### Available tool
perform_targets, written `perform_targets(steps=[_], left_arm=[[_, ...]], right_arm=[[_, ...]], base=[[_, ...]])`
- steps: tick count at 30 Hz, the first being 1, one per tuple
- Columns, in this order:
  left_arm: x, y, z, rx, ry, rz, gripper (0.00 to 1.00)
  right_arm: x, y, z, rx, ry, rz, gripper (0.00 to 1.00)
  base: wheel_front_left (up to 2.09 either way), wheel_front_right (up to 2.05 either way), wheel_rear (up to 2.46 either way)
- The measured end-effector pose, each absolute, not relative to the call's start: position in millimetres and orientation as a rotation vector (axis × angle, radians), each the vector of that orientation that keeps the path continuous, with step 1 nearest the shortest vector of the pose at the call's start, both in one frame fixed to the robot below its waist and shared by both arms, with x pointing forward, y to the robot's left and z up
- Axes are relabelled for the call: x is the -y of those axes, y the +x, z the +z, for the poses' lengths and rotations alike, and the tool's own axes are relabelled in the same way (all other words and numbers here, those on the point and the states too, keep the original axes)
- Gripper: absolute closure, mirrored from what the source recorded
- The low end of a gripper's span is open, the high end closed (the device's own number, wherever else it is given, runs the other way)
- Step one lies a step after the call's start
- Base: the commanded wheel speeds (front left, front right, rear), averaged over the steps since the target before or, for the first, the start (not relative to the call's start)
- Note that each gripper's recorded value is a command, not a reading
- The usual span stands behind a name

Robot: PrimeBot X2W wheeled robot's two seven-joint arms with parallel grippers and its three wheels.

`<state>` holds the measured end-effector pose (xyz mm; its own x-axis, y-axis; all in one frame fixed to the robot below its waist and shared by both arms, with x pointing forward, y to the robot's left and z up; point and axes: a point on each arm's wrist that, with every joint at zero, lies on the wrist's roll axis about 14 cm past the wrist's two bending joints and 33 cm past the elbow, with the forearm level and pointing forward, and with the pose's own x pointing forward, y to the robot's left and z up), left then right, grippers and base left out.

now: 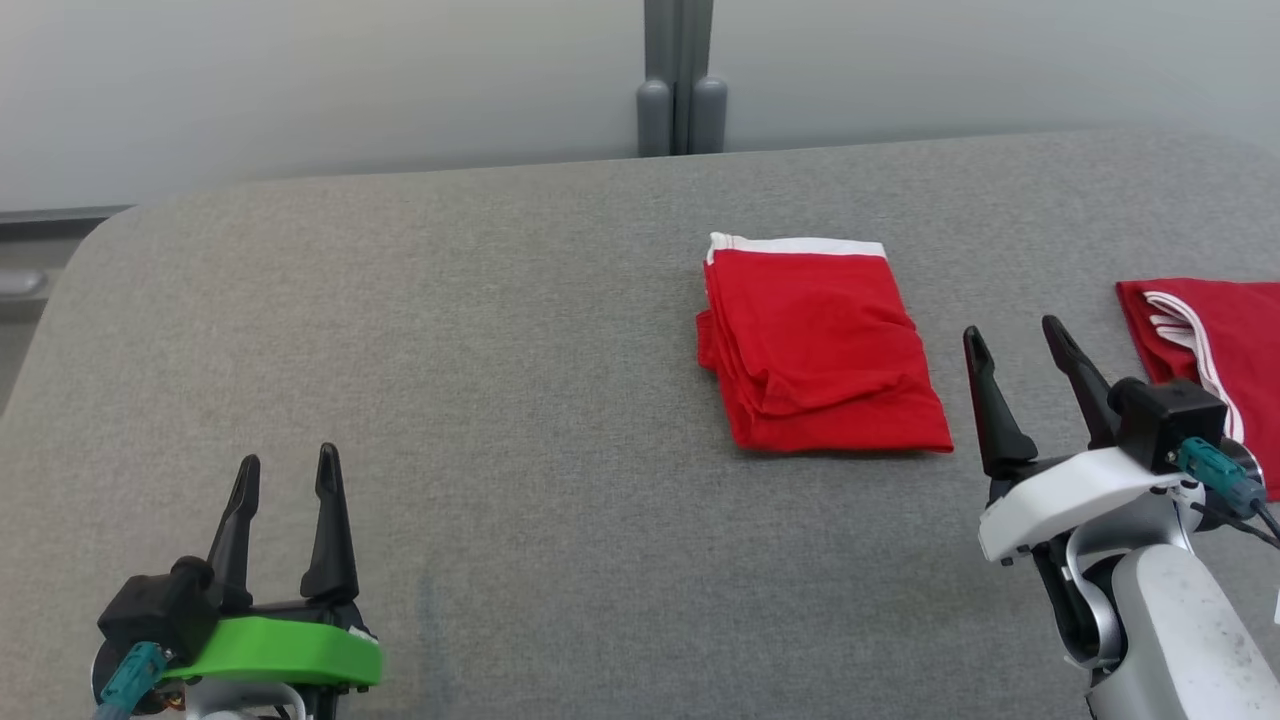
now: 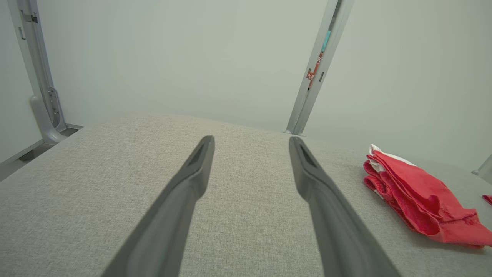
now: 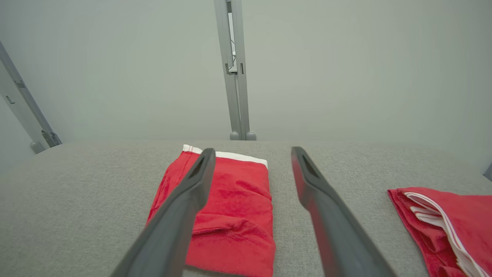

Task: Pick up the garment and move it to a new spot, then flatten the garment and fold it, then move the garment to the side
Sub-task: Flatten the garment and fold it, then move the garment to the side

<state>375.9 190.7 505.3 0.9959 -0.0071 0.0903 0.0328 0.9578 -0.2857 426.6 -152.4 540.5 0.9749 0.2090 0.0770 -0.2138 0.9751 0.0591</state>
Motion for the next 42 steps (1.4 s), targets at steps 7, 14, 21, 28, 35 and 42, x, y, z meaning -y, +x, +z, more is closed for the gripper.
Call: perform_targets(steps=[7,14,21,28,35,42], left_arm=[[-174,376,508,0.09,-0.276,-0.07,0.0],[-169,372,508,0.089,-0.263,-0.087,0.0],[-169,365,504,0.077,-0.268,-0.079,0.0],[-173,363,503,0.077,-0.269,-0.067,0.0],[-175,361,502,0.073,-0.269,-0.06,0.0],[-179,359,501,0.074,-0.268,-0.047,0.0]], right_arm=[[180,400,539,0.071,0.071,0.126,0.0],[188,390,541,0.074,0.058,0.102,0.0],[185,389,537,0.063,0.064,0.106,0.0],[180,391,535,0.051,0.076,0.114,0.0],[178,393,533,0.04,0.085,0.116,0.0],[175,414,538,0.008,0.099,0.128,0.0]], base=[[0.0,0.0,0.0],[0.0,0.0,0.0],[0.0,0.0,0.0],[0.0,0.0,0.0],[0.0,0.0,0.0],[0.0,0.0,0.0]])
